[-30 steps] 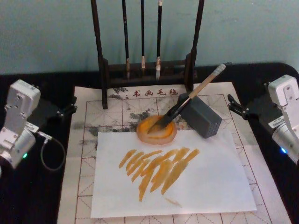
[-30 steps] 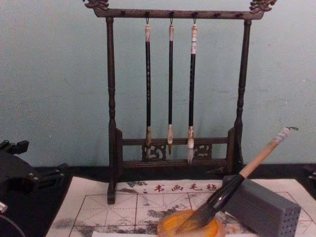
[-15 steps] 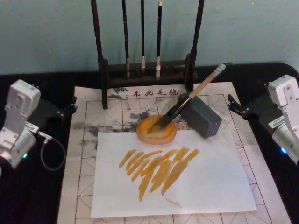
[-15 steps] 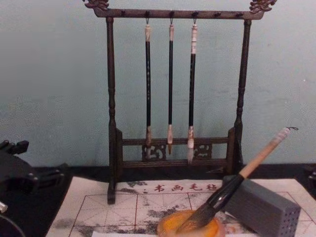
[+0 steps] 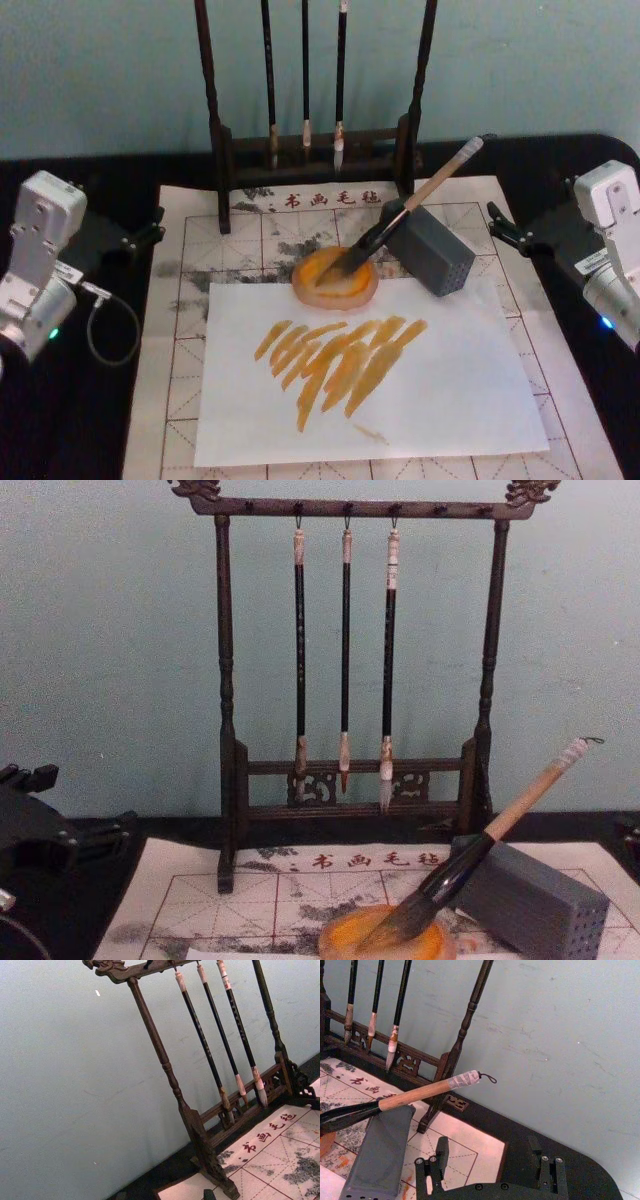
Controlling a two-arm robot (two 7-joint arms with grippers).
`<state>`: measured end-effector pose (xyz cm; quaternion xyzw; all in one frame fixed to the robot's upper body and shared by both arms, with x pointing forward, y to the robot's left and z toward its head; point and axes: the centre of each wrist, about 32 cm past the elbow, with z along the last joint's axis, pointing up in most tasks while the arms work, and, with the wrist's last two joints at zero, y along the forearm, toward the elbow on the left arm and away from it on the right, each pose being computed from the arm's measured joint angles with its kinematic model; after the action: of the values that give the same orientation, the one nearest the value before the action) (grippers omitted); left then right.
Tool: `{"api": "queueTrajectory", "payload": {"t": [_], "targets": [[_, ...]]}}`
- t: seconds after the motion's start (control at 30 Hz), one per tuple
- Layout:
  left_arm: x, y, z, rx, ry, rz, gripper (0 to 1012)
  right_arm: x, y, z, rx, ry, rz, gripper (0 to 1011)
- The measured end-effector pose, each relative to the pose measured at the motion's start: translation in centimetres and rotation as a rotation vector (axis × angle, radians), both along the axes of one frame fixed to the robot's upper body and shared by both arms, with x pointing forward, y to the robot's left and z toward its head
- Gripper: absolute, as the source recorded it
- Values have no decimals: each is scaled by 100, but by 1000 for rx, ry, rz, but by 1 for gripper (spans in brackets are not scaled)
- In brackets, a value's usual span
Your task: Pick up the brush from the inkstone, write on the paper, then place the brush back to its original position.
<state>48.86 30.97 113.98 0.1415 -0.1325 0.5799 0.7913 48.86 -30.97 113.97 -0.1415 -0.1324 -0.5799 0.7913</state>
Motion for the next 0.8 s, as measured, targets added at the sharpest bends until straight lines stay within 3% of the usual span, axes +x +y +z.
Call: {"api": "queueTrajectory", "payload": {"t": [0.53, 0.67, 0.8], "targets": [[0, 0, 0, 0, 0, 0, 1001, -4, -1, 7, 10, 0, 1, 1000], [0, 0, 0, 0, 0, 0, 1001, -13, -5, 28, 59, 14, 8, 1000], [0, 0, 0, 0, 0, 0, 1001, -30, -14, 50, 147, 51, 26, 1000]]}}
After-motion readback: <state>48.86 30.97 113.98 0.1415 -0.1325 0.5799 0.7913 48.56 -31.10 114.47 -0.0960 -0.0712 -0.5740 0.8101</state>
